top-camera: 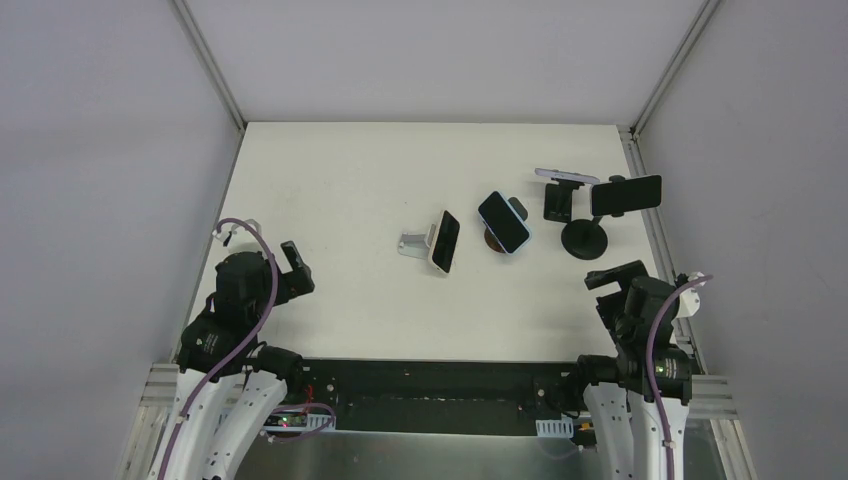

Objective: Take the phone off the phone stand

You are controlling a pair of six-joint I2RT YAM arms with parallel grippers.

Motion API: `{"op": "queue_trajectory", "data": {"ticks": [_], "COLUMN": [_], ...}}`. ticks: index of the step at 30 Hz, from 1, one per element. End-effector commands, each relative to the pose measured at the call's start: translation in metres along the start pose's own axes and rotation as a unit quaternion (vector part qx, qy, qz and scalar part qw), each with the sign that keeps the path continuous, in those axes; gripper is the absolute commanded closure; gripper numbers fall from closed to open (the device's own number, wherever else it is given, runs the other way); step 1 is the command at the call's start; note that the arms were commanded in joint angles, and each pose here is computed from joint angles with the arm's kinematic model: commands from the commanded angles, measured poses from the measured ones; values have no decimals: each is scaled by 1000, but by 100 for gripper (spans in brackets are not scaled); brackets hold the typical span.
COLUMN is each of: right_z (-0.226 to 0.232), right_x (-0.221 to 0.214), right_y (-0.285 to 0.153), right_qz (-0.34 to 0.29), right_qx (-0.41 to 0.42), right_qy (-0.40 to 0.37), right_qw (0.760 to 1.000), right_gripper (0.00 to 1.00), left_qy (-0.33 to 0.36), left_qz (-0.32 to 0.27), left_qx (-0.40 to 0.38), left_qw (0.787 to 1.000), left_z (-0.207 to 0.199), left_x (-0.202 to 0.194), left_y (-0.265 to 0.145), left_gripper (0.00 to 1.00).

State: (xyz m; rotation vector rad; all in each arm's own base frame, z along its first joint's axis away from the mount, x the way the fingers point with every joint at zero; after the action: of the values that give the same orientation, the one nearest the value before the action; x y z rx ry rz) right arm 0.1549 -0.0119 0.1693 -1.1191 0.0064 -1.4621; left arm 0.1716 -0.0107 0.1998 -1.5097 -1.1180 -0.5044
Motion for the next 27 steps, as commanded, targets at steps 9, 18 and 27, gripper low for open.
{"op": "queue_trajectory", "data": {"ticks": [9, 18, 27], "right_z": [1, 24, 53], "right_x": [6, 7, 18], "right_y": [-7, -22, -36], "right_qz": [-3, 34, 52], "right_qx": [-10, 19, 51], "right_qy": [9, 33, 62], "right_qw": [1000, 999, 995], "right_gripper": [1, 1, 1], "left_qy": [-27, -37, -40], "left_qz": [-28, -32, -34], "left_qx": [30, 28, 29], "left_qw": [999, 998, 998], "left_z": [10, 11, 12], "left_x": [5, 4, 3], "left_y": [-1, -2, -3], "left_gripper": [0, 0, 0]}}
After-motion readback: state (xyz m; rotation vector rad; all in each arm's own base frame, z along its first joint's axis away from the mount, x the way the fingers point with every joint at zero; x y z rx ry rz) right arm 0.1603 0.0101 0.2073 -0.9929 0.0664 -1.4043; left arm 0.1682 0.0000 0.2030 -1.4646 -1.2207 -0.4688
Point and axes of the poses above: each gripper's point midway between its finger pads, its own y axis out along the fingers, its own z axis along the line the jaws close on, x = y × z, the point moved 1 cm from there along -y, back along the fingers, and after that the axes turned 5 degrees about -y, right-handed, at the moved point
